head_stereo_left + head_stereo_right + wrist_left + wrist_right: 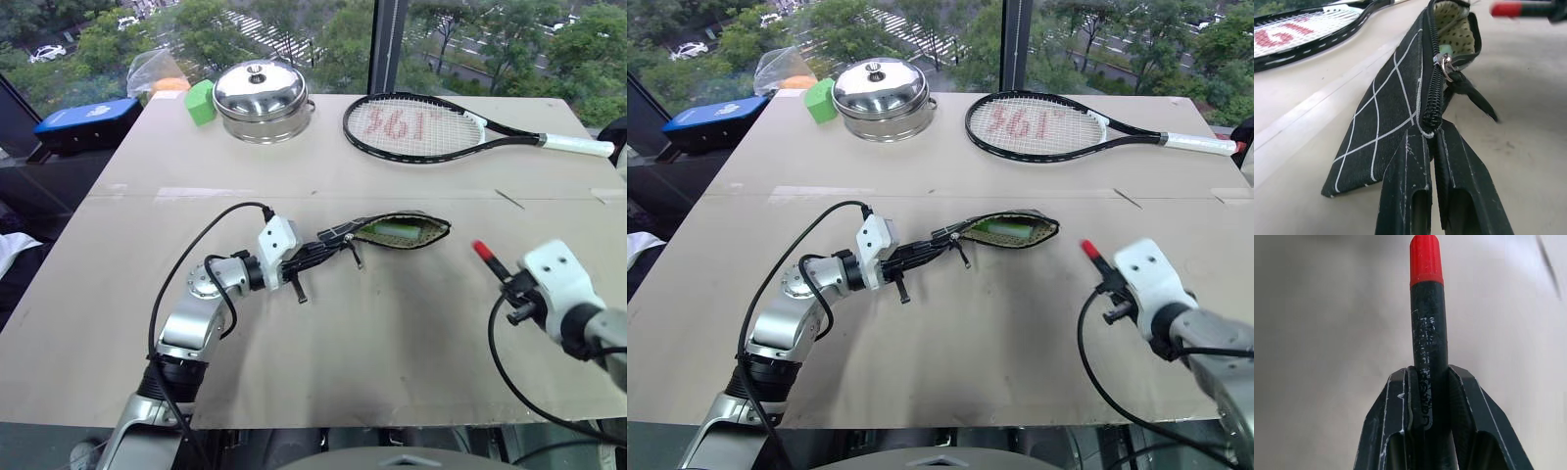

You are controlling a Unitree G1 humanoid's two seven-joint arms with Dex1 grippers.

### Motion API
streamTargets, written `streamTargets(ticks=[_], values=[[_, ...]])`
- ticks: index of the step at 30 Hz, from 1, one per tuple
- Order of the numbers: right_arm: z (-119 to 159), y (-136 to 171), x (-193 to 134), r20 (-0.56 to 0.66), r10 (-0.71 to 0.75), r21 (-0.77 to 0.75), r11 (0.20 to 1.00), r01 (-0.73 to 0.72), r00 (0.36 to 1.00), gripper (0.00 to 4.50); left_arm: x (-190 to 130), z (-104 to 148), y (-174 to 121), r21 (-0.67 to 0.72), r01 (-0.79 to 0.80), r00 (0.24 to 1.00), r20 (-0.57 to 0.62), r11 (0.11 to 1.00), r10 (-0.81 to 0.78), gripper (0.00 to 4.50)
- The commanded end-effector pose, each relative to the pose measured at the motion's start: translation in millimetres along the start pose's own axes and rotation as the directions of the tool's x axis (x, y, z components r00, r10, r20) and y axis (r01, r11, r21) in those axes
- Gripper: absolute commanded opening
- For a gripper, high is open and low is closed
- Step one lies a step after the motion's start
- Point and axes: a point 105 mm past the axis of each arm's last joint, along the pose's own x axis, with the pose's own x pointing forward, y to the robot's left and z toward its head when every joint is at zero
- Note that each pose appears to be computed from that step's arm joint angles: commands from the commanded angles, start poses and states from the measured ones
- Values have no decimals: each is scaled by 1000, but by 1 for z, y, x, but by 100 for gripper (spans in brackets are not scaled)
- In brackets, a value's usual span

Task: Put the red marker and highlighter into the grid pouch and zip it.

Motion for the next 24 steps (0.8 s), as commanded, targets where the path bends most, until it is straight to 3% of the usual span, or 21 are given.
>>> streamTargets(ticks=[1, 9, 15, 18, 20, 21, 23, 24], values=[[25, 17, -1, 31, 113, -191, 976, -105, 993, 20, 1, 15, 2, 39, -13, 999, 42, 999, 11, 0], [64, 16, 29, -7, 148, -419, 897, -137, 989, 20, 0, 17, -12, 100, 30, 998, 48, 995, -35, 0], [90, 20, 73, -33, 151, -579, 803, -142, 988, 20, 4, 19, -24, 118, 54, 996, 62, 992, -62, 0], [105, 26, 88, -15, 215, -622, 762, -177, 977, 159, 5, 19, -25, 112, 53, 996, 65, 992, -60, 0], [109, 14, 92, 8, 180, -623, 770, -136, 984, 265, 5, 18, -24, 100, 40, 997, 62, 994, -46, 0], [111, 7, 88, 25, 177, -580, 804, -130, 984, 286, 5, 18, -22, 89, 29, 998, 61, 996, -34, 0], [114, 1, 73, 56, 219, -466, 869, -168, 974, 387, 4, 17, -18, 70, 7, 998, 60, 997, -11, 0], [117, 1, 63, 86, 265, -386, 898, -213, 960, 387, 3, 16, -16, 67, -1, 998, 57, 998, -2, 0]])
